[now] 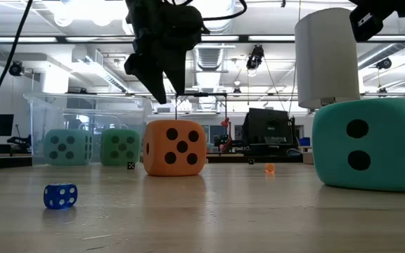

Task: Pick & Place Dice
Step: Put the orange large dice into the transparent bin

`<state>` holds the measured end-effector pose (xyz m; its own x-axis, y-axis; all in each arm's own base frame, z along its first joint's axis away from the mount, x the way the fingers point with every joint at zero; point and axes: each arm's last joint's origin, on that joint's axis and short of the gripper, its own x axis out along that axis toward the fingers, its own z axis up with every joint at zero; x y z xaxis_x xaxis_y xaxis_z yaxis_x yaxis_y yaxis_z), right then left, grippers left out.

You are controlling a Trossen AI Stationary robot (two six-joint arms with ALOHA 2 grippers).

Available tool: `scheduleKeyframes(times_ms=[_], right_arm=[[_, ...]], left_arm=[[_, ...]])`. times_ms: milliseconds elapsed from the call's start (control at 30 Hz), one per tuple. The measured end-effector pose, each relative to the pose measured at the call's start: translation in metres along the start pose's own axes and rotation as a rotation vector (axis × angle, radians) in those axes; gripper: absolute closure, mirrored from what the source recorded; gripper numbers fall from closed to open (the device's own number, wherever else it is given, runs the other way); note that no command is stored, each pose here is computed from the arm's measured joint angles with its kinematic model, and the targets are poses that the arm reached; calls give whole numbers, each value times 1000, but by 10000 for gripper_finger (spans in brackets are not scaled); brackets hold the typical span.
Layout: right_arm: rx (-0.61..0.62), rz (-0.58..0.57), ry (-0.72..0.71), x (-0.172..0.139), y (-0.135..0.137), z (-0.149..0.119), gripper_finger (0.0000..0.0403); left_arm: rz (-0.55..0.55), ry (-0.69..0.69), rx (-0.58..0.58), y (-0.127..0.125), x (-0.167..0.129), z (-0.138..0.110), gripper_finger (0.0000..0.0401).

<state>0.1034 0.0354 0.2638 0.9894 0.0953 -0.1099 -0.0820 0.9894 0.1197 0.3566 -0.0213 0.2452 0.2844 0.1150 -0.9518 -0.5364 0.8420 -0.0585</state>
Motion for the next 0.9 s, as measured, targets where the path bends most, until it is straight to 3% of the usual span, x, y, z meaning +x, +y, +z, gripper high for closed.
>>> scheduleKeyframes(times_ms=[300, 567, 900], right_arm=[[0, 0, 0, 0, 0, 0, 394], [0, 0, 1, 0, 0, 0, 394], [-1, -1, 2, 0, 0, 0, 394]], left_arm=[[37, 14, 38, 0, 6, -1, 58], [71, 53, 68, -3, 20, 1, 5], [145, 113, 114, -14, 29, 15, 4]])
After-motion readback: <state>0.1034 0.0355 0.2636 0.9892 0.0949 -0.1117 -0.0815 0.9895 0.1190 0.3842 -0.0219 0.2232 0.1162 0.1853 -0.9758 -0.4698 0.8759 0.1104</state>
